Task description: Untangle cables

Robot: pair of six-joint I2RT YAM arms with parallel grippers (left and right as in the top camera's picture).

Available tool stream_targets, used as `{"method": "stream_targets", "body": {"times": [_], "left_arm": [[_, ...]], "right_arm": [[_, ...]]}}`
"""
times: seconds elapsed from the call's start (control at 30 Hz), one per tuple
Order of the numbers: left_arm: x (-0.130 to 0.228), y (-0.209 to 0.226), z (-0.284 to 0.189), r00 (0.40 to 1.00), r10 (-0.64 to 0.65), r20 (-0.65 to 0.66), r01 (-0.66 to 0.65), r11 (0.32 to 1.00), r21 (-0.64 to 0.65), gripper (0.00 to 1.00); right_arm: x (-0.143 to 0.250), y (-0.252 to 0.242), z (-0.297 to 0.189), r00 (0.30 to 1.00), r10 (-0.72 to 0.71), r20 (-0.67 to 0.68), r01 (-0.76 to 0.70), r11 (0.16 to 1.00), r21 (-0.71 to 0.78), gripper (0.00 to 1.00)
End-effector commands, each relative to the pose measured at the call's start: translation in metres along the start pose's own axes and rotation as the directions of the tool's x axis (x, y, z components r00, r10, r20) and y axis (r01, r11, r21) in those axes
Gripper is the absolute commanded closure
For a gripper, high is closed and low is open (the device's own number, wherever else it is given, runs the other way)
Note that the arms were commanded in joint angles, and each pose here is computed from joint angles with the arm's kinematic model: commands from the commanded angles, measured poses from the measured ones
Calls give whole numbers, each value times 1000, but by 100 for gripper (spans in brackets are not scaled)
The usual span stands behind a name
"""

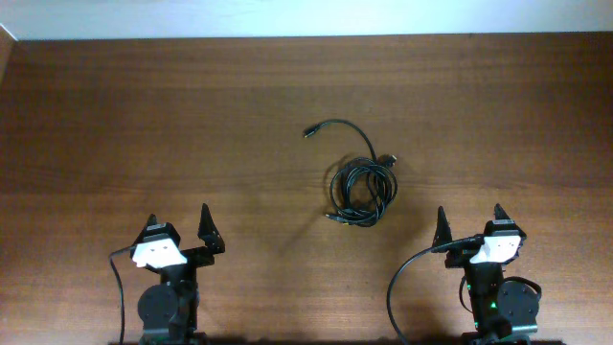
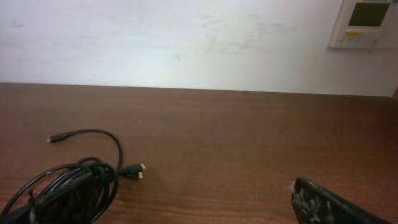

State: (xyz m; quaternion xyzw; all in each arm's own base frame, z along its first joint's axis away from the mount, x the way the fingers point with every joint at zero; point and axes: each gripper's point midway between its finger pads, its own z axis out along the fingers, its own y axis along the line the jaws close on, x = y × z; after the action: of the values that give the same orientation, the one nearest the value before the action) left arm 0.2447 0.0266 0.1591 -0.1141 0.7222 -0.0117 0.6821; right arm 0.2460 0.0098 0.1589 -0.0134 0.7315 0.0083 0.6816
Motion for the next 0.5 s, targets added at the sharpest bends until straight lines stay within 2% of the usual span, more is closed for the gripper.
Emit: {"method": "stream_targets", "body": {"times": [0.0,0.13,0.27,0.47], "left_arm": [[-1,4,0,1000,-13,7,13,1000,-22,1],[0,0,0,1000,-13,-1,13,1000,5,1],[2,-39,-5,1000,-9,-30,16,974,226,1],[-45,-55,-34,997,-3,-74,24,961,275,2]], "right_arm": [[3,-4,0,1000,1,-8,-1,1000,23,2],[3,-4,0,1000,1,-8,-1,1000,23,2],[3,-4,0,1000,1,-8,-1,1000,23,2],[3,-4,0,1000,1,-8,-1,1000,23,2]]}}
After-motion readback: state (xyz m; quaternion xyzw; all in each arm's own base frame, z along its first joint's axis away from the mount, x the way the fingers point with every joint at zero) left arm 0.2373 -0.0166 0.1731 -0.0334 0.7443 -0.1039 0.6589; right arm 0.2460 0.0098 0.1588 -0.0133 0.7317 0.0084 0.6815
